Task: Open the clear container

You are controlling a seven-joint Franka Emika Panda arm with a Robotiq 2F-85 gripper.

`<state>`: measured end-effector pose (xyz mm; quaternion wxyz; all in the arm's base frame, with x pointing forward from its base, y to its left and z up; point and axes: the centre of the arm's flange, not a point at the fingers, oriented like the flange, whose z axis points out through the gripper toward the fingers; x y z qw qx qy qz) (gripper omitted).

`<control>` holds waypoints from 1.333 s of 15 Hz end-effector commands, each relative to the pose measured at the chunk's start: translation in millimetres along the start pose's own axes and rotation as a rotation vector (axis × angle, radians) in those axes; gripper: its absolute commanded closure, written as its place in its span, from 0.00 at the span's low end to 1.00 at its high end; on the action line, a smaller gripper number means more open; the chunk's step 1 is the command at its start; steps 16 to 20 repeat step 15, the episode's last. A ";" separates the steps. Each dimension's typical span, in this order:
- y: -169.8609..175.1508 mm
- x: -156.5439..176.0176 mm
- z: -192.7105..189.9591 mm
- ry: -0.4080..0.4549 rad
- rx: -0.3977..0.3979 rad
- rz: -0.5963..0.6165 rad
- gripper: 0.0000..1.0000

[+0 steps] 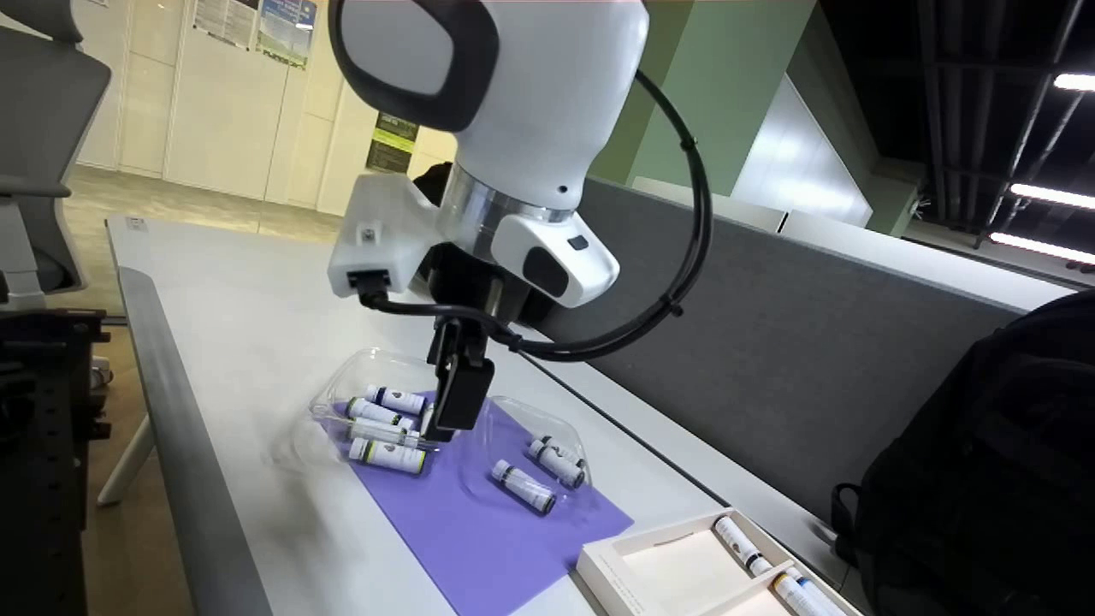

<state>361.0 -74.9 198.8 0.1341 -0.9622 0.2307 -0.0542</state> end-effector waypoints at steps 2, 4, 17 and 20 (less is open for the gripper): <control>-28.1 9.2 -75.5 -0.054 -0.061 -0.027 0.00; -35.0 11.6 -84.5 -0.056 -0.085 -0.053 0.00; -54.3 6.8 -162.7 -0.036 -0.125 -0.113 0.00; -54.3 6.8 -162.7 -0.036 -0.125 -0.113 0.00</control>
